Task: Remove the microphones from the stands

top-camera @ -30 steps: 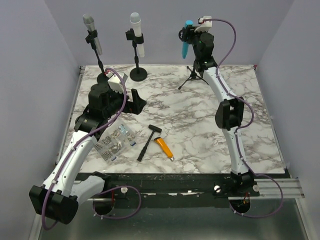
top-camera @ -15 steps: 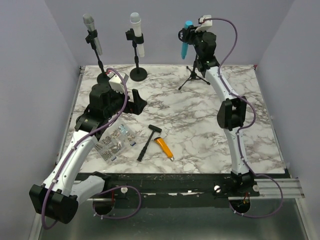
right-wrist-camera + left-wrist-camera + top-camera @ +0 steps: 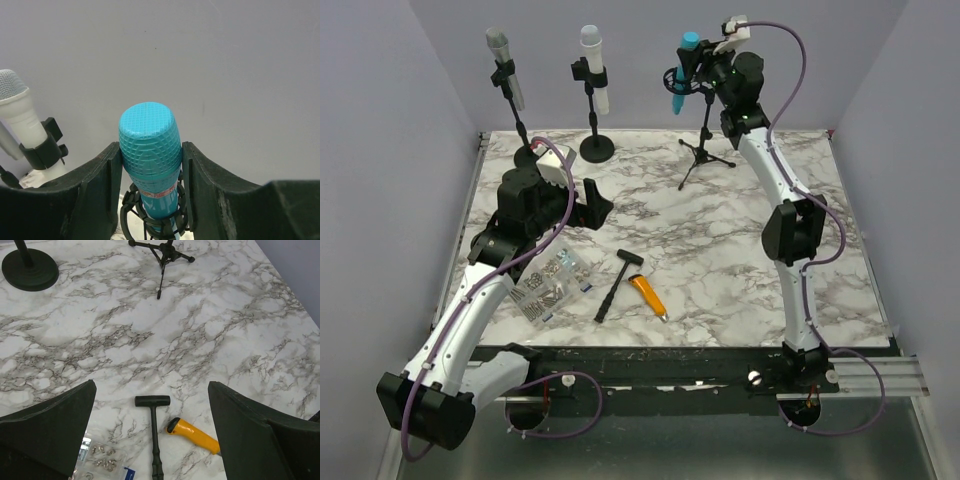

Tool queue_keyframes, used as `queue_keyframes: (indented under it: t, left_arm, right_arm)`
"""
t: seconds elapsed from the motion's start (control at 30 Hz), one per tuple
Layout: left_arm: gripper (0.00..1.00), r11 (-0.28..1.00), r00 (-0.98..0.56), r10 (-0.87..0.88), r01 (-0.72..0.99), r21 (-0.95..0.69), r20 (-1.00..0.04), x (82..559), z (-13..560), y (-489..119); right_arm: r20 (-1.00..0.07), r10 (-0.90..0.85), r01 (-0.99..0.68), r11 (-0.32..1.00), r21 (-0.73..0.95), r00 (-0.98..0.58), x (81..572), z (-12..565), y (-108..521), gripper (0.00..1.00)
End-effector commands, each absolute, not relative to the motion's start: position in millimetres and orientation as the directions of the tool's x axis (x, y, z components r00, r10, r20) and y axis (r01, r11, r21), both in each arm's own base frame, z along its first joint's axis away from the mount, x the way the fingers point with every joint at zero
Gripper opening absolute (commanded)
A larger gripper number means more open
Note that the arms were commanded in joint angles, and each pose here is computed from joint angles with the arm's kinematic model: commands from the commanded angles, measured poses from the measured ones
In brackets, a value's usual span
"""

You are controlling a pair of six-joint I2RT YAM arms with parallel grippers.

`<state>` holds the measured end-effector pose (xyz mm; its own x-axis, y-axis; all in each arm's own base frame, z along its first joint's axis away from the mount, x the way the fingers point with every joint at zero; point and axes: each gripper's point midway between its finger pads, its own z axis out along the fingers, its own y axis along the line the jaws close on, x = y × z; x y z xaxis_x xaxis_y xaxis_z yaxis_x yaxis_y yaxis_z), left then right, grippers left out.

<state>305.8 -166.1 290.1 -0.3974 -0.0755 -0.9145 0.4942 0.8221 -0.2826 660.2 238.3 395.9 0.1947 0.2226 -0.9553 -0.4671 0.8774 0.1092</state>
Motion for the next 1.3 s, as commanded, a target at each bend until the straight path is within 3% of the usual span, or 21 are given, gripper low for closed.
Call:
queue_keyframes:
  t: [0.0,0.8,1.1,1.27]
  left_arm:
    - [0.98,0.831,-0.372,-0.07,0.491,-0.26,-0.926,305,296,-163]
    - [0.98,0.845,-0.357,-0.079,0.471,-0.252,-0.931,302,299,-162]
    - [0.99,0.817,-0.369,-0.094,0.503,-0.283,-0.925,295,303,-172]
    - [0.99,0.795,-0.369,-0.107,0.526,-0.303,-0.923,288,310,-178]
  right_arm:
    - [-0.94,0.262,-0.526,0.843,0.112,0.22,634,440,244,0.13]
    - [-0.838,0.32,-0.437,0.892,0.11,0.442,575,569,206,0.13]
    - [-0.882,0.308,-0.368,0.914,0.17,0.357,538,568,181,0.07]
    - [-0.926,0.296,-0.21,0.946,0.248,0.237,507,518,144,0.06]
